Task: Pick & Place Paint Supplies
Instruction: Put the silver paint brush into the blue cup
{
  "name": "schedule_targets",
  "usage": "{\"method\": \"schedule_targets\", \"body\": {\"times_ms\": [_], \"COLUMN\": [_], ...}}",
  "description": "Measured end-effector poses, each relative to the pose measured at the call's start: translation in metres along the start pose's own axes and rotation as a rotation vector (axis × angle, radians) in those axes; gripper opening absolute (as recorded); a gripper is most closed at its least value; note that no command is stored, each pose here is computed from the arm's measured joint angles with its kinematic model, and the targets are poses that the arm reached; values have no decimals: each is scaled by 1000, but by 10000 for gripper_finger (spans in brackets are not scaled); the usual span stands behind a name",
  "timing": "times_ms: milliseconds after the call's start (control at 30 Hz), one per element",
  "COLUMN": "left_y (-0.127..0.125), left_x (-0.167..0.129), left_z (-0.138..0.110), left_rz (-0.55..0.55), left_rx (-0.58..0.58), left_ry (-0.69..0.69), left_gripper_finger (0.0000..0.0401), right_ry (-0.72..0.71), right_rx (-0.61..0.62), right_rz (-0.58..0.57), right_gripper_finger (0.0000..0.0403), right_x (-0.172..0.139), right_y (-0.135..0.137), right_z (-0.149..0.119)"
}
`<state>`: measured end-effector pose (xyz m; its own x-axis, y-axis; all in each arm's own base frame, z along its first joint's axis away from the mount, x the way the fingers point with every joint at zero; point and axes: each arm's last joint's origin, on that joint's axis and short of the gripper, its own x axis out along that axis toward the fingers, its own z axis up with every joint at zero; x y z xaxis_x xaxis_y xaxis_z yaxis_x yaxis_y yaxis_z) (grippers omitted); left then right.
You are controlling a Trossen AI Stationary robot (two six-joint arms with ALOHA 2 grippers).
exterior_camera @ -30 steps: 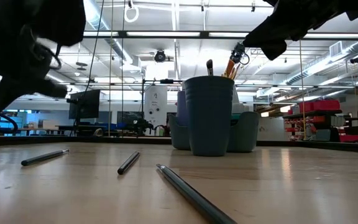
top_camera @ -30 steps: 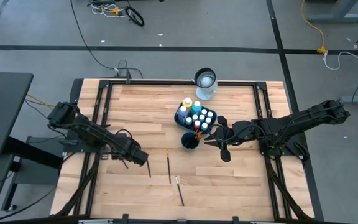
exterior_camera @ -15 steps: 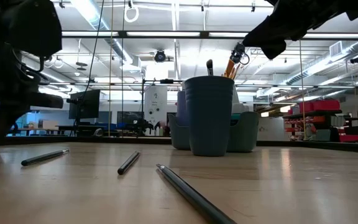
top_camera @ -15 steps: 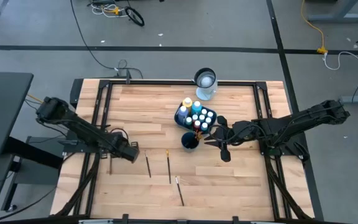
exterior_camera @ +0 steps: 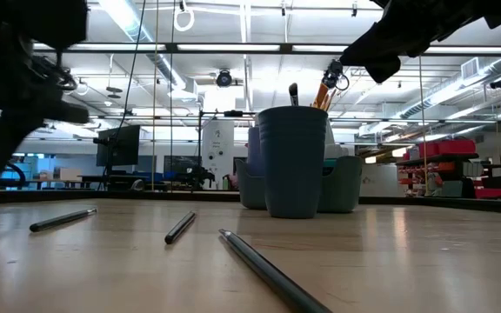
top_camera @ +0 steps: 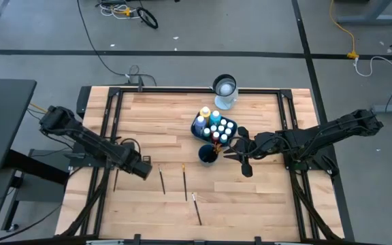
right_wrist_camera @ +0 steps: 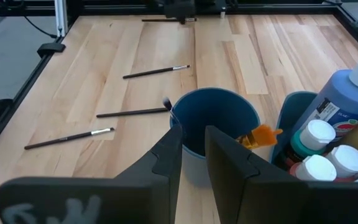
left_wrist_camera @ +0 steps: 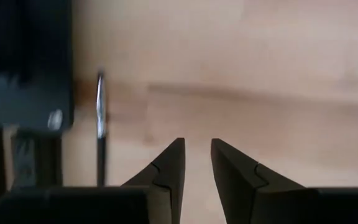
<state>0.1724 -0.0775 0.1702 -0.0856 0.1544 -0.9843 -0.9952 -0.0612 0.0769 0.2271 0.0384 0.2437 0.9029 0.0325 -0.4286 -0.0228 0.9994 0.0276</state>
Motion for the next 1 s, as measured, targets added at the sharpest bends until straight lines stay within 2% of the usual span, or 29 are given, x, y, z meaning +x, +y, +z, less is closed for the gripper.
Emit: {"method": "schedule_targets", "body": {"times_ms": [233, 367, 433, 500, 733, 900, 1000], "left_y": [17, 37, 43, 46, 43, 48, 52], "left_x": [-1, -3, -3, -4, -3, 11, 26], "left_z": [-22, -26, -28, -30, -32, -32, -30], "left_rz": [113, 235, 259, 253, 131, 132, 65], "left_rx": [-34, -59, -74, -59, -13, -6, 15], "left_ry": [124, 48, 12, -2, -65, -22, 28], "left_gripper_finger": [87, 87, 87, 87, 87, 87, 87], "right_ry": [0, 0, 0, 0, 0, 0, 0], "right_rx": [-5, -4, -4, -4, -4, -3, -3], "right_rz": [1, 1, 1, 1, 1, 1, 0], "right_gripper_finger": [72, 72, 72, 72, 72, 72, 72], "right_x": [0, 0, 0, 0, 0, 0, 0], "right_y": [0, 0, 0, 0, 0, 0, 0], "right_z": [0, 0, 0, 0, 0, 0, 0]}}
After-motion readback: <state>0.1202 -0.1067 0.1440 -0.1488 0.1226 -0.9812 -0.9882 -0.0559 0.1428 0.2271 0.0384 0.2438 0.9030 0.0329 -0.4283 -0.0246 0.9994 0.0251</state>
